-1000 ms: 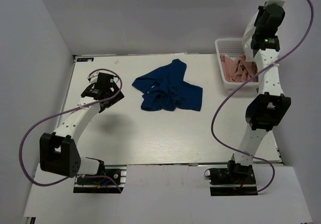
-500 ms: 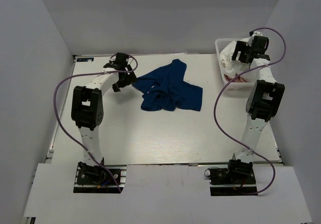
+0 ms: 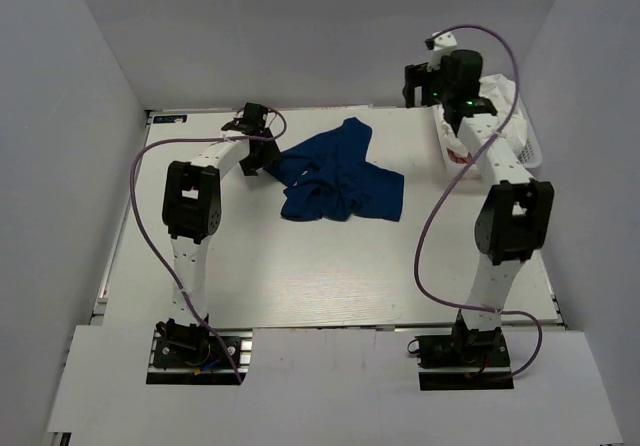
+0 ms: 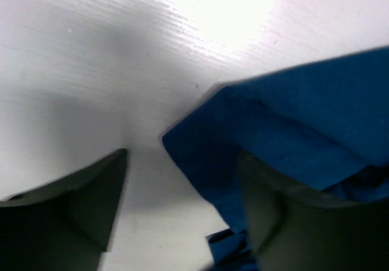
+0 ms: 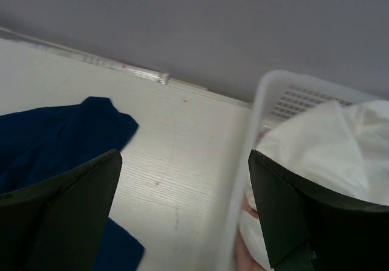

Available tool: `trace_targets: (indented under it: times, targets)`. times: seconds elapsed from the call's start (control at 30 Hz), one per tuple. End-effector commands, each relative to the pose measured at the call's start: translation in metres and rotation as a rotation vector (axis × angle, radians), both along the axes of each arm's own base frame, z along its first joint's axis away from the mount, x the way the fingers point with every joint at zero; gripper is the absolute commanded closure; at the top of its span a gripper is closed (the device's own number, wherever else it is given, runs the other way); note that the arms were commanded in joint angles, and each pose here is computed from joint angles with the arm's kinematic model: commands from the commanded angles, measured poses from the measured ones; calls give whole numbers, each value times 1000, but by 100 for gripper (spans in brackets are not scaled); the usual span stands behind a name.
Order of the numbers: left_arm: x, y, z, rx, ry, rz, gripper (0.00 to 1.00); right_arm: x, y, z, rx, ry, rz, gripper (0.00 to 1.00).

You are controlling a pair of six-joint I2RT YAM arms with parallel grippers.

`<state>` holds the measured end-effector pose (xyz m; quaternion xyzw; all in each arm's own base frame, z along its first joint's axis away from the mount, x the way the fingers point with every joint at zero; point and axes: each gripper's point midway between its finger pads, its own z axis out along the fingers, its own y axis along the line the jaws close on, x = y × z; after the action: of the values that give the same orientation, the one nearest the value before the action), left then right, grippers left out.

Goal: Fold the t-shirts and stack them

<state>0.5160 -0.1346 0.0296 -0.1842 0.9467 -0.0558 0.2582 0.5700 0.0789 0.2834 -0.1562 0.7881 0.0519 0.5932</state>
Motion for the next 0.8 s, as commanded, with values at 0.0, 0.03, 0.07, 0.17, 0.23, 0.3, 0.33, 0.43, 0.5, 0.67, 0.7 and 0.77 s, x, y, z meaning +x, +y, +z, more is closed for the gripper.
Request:
trace_targets:
  times: [0.0, 0.03, 0.07, 0.17, 0.23, 0.3, 0.33, 0.43, 0.5, 0.67, 0.7, 0.77]
  targets:
    - [-2, -16, -20, -45, 34, -33, 24, 22, 48, -54, 54, 130, 45, 10]
    - [-2, -16, -22, -45, 31, -33, 42, 26, 59, -60, 74, 149, 51, 10]
    - [-5, -15, -25, -43, 42, -33, 51, 34, 67, -82, 75, 184, 47, 10]
    - [-11, -28, -30, -45, 35, -90, 93, 62, 108, -86, 93, 146, 34, 10]
    - [-8, -27, -25, -31, 24, -120, 100, 76, 123, -131, 98, 172, -10, 10]
    - [-1, -22, -20, 16, 8, -132, 100, 88, 131, -123, 138, 134, -29, 10]
    - [1, -20, -14, 27, -6, -137, 100, 90, 143, -145, 164, 166, -9, 10]
    - [9, -21, 8, 19, -101, -154, 100, 93, 165, -158, 232, 165, 9, 10]
    - [3, -21, 18, 13, -132, -179, 100, 88, 179, -170, 262, 195, 43, 10]
    - [1, -20, 30, 18, -174, -196, 100, 82, 188, -209, 246, 258, 26, 10]
    - [2, -17, 30, 35, -177, -198, 100, 80, 187, -214, 243, 272, 21, 12]
    - [3, -15, 35, 48, -187, -200, 100, 76, 182, -229, 234, 307, 11, 42]
